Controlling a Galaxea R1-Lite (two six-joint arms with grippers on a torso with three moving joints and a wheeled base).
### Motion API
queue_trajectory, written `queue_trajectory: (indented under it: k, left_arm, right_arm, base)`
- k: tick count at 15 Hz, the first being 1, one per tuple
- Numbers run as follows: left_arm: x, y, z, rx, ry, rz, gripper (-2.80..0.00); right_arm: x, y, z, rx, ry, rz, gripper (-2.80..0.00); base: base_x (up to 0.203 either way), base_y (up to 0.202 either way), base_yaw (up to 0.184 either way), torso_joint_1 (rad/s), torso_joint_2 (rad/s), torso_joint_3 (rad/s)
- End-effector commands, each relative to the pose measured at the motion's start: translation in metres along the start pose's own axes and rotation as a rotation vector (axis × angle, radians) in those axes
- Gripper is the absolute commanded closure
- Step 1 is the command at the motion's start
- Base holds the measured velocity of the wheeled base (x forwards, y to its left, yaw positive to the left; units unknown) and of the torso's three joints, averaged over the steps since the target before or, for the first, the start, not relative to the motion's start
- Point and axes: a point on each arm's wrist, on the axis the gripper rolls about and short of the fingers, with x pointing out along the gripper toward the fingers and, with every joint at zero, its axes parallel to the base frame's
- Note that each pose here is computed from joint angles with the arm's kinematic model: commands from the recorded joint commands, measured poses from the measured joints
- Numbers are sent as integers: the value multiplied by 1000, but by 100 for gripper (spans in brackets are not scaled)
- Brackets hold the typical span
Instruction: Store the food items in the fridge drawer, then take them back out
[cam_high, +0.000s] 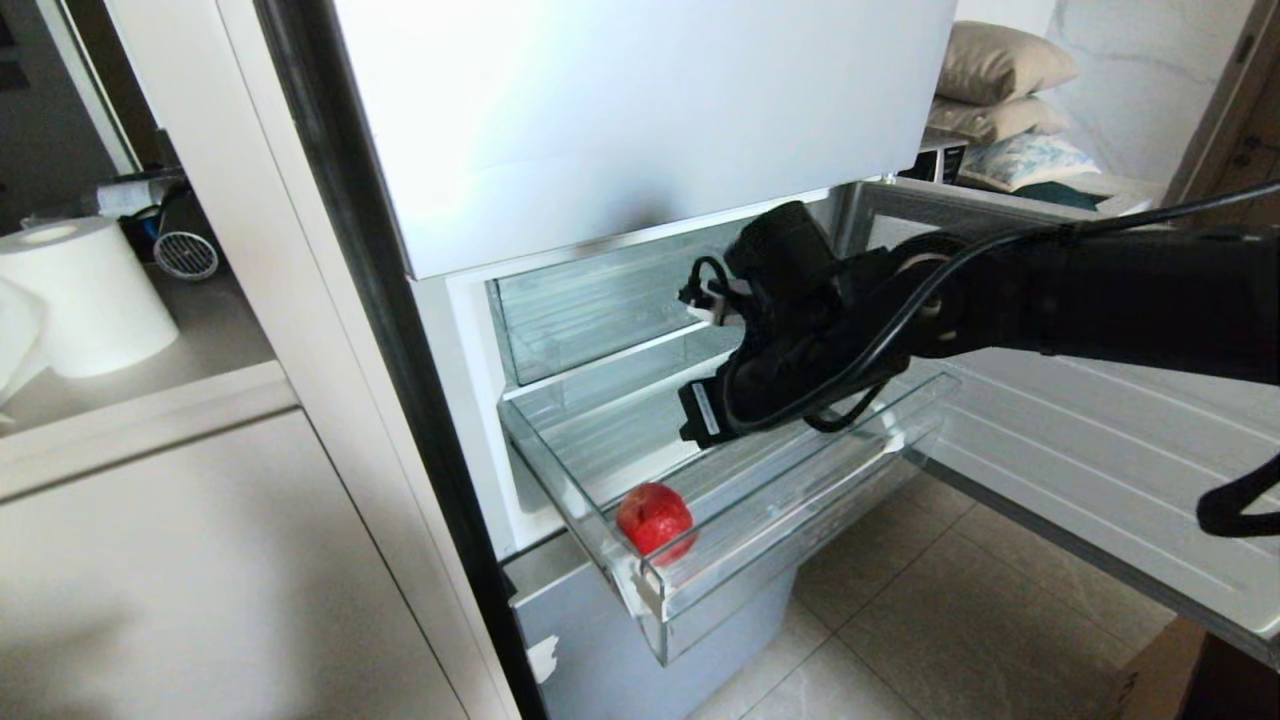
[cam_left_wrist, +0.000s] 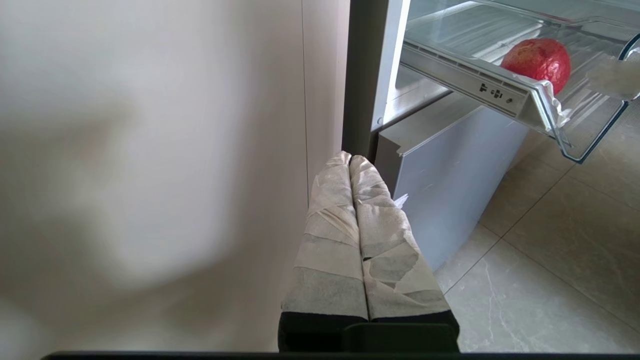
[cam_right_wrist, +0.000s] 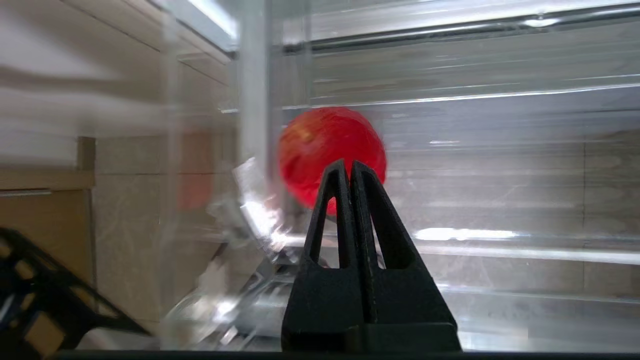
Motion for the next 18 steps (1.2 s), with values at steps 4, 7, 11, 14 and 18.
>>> queue_trajectory:
  k: [4,7,11,14,18]
  left_arm:
    - [0,0,0,-1,-1,-1,0]
    - [0,0,0,-1,0,1,0]
    - [0,0,0,-1,-1,0,0]
    - [0,0,0,-1,0,0,0]
    - [0,0,0,-1,-1,0,0]
  right_arm:
    - [-161,27,-13,-27,-152,52,0]
    - [-277,29,-76,-34,-292,81,0]
    - [-360,8,-205,-6,-461,-55,0]
    - [-334,-17,-297,45,-442,-312,0]
    - [-293,-29,-349,181,-456,-557,0]
  base:
    - [0,0,0,0,0,0]
    - [0,0,0,0,0,0]
    - [0,0,0,0,0,0]
    - [0,0,0,0,0,0]
    - [0,0,0,0,0,0]
